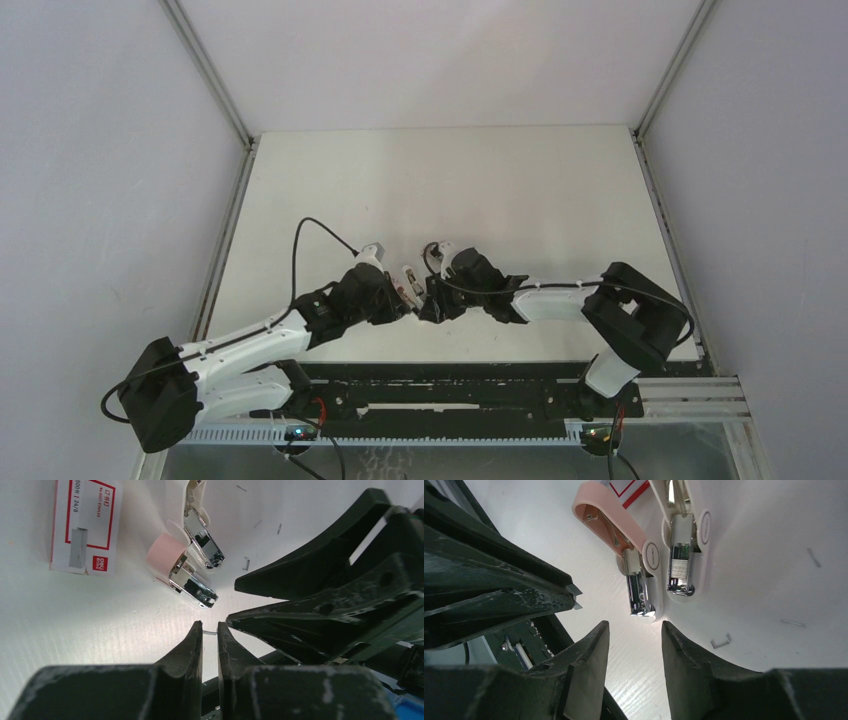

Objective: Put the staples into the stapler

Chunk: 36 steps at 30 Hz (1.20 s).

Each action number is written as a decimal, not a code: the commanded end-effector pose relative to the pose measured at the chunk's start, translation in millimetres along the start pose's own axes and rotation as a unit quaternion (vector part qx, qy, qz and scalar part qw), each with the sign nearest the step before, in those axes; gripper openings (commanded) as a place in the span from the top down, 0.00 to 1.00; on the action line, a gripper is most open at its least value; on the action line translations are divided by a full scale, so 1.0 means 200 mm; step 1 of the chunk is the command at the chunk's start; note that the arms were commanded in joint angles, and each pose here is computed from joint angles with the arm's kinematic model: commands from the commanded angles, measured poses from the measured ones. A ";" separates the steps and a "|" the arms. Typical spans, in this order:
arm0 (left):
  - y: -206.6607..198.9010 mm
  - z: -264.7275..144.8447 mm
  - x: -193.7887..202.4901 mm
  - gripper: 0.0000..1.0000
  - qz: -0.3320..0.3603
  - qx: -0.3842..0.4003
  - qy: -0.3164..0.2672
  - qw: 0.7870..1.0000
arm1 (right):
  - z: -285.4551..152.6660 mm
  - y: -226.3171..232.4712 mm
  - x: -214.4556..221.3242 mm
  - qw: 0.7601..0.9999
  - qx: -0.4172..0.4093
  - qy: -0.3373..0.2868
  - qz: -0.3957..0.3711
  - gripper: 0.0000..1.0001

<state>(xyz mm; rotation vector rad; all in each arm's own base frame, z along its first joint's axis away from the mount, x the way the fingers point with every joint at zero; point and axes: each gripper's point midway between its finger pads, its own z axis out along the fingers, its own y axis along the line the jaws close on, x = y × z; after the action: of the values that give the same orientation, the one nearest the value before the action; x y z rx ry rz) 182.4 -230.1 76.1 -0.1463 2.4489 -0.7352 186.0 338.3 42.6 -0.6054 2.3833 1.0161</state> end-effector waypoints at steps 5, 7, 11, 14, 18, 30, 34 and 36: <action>-0.05 -0.05 -0.12 0.97 0.002 0.004 -0.046 0.999 | 0.09 0.11 -0.11 0.999 -0.030 -0.029 -0.026 0.59; -0.05 -0.06 -0.12 0.97 0.002 0.004 -0.048 0.999 | 0.11 0.11 -0.10 0.999 -0.027 -0.026 -0.031 0.59; -0.04 -0.06 -0.13 0.96 0.003 0.004 -0.050 0.999 | 0.15 0.11 -0.09 0.999 -0.017 -0.018 -0.044 0.59; -0.04 -0.07 -0.13 0.97 0.002 0.004 -0.052 0.999 | 0.17 0.13 -0.06 0.998 -0.018 -0.008 -0.054 0.60; -0.03 -0.07 -0.13 0.97 0.002 0.002 -0.054 0.999 | 0.19 0.17 -0.04 0.998 -0.025 -0.002 -0.064 0.60; -0.01 -0.05 -0.11 0.97 0.013 -0.011 -0.041 0.999 | -0.02 0.16 -0.14 0.996 0.014 -0.037 -0.080 0.60; -0.02 -0.03 -0.11 0.98 0.022 -0.017 -0.030 0.999 | -0.15 0.07 -0.18 0.995 0.046 -0.060 -0.064 0.60; -0.02 -0.02 -0.10 0.98 0.026 -0.021 -0.025 0.999 | -0.21 0.00 -0.21 0.993 0.076 -0.074 -0.047 0.60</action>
<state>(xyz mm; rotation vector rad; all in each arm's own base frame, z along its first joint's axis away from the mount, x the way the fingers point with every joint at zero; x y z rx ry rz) 183.7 -214.3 69.2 -0.1488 2.4556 -0.6300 189.5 345.9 85.2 -0.6660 2.2572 0.9232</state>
